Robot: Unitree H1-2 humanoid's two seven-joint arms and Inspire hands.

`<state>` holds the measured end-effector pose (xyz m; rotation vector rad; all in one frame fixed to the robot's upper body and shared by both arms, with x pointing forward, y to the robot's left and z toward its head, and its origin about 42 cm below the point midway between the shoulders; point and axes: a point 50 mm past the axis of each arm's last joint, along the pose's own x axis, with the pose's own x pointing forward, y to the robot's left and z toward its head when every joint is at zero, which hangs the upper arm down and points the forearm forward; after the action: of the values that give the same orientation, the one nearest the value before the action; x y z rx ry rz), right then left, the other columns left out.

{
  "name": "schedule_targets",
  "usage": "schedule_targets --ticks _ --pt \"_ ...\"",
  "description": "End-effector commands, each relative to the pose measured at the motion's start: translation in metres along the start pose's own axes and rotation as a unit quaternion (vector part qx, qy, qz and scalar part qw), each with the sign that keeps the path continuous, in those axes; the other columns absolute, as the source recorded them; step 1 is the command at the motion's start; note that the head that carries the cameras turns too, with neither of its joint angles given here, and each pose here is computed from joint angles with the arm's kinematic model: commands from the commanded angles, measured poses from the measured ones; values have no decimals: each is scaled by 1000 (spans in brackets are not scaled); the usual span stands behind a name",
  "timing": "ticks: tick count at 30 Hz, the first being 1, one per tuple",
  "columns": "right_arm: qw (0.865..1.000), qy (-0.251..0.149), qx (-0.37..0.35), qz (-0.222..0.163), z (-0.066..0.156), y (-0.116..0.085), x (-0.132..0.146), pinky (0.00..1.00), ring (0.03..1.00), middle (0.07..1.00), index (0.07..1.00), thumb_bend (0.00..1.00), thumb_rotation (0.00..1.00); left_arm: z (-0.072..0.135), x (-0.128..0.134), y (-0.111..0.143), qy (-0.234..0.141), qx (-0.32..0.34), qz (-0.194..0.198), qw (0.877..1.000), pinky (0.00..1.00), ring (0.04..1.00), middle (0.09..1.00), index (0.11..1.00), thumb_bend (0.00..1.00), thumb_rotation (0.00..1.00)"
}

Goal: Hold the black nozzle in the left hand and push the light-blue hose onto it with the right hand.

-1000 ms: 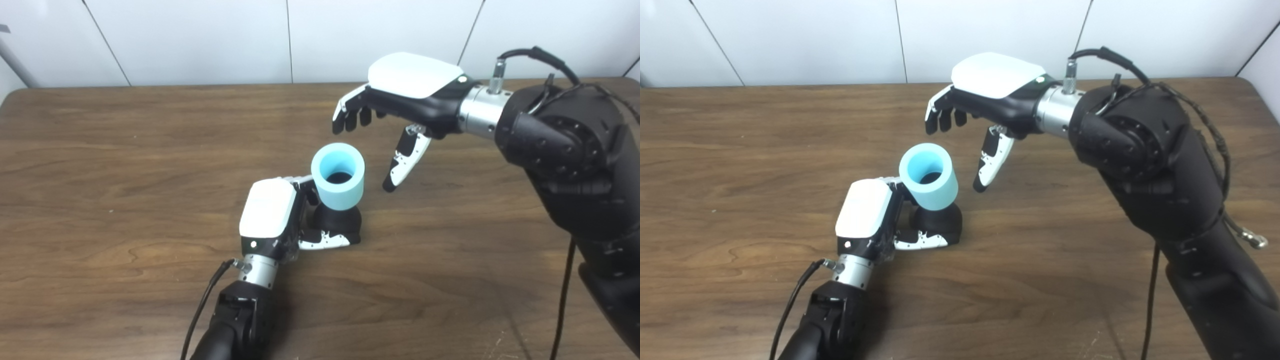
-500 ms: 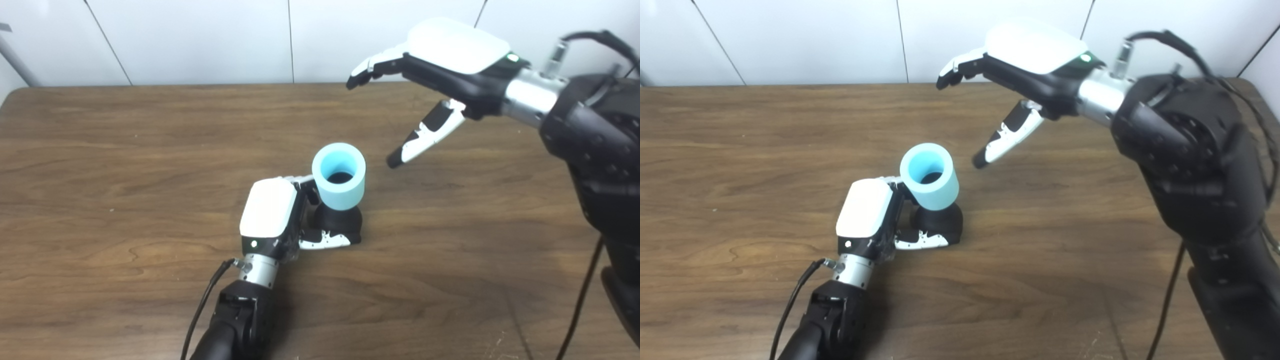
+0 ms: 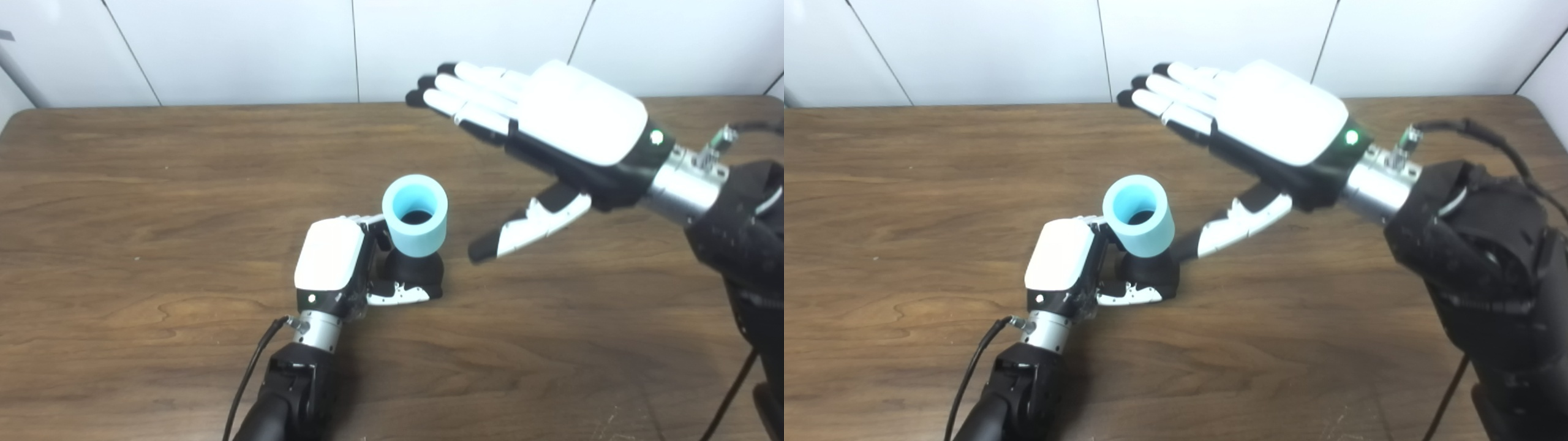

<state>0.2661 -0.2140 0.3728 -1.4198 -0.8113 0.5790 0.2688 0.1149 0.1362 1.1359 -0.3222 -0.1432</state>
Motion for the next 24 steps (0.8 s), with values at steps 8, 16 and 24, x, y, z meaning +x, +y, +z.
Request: schedule_targets --ticks 8,16,24 --pt "998 -32 -25 -42 13 1 -8 1000 1000 1000 1000 623 1000 -15 -5 -13 17 21 -34 999 600 541 488 484 526 0" --pt "998 -54 -18 -7 26 18 -15 1000 1000 1000 999 646 1000 -14 -3 -13 15 24 -34 999 607 542 490 483 526 0" --pt "998 -52 -27 26 32 34 -13 1000 1000 1000 993 648 1000 -13 -4 -13 16 22 -38 999 607 541 488 484 526 0"
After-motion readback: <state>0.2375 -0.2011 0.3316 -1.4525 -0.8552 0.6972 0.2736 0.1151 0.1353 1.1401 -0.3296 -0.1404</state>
